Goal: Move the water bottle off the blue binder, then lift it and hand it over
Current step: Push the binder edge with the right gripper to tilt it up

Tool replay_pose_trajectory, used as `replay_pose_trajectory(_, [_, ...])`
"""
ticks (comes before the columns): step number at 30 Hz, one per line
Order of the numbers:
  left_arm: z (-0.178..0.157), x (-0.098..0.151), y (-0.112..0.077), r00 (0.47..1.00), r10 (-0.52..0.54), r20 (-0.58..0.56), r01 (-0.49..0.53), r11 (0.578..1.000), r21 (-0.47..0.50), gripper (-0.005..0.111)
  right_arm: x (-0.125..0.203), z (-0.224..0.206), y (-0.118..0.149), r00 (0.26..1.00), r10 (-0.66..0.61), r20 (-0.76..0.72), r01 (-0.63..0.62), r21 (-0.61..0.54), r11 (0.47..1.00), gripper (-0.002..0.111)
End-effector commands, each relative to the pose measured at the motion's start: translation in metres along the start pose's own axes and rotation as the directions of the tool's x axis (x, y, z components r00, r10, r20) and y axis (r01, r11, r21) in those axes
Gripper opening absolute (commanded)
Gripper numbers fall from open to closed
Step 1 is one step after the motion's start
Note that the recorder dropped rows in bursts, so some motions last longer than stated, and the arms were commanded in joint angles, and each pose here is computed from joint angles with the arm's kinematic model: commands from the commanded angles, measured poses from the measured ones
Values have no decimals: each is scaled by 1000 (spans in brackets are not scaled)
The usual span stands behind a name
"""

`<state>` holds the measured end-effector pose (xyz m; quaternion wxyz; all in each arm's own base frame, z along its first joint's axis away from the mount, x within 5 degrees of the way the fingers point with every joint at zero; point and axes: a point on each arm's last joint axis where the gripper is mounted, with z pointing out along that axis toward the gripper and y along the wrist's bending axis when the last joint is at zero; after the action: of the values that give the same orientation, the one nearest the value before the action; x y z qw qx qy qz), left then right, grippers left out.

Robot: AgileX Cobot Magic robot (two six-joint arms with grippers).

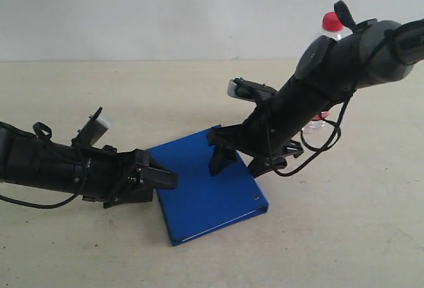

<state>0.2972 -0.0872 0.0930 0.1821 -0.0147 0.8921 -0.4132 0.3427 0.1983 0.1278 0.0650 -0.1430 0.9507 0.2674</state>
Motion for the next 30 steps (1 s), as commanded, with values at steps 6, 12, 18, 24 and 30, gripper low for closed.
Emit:
replay_pose_trajectory(6, [1, 0, -1, 1000, 25, -1, -25, 1000, 9, 65, 20, -10, 34, 957, -257, -138, 179, -418, 891, 67])
replay_pose_trajectory(12, [1, 1, -8, 1000, 29, -8, -29, 996, 86, 64, 19, -10, 35, 957, -271, -107, 201, -433, 879, 67])
replay_pose_trajectory(18, [-4, 3, -31, 993, 119, 1, -113, 935, 338, 36, 13, -9, 36, 967, -250, -54, 204, -425, 882, 67])
replay_pose_trajectory(24, [-7, 4, -38, 981, 192, 35, -190, 891, 413, 5, 9, -8, 33, 974, -225, -20, 200, -383, 902, 67])
replay_pose_trajectory(30, [-7, 4, -38, 981, 192, 35, -190, 891, 413, 5, 9, -8, 33, 974, -225, -21, 200, -385, 901, 67])
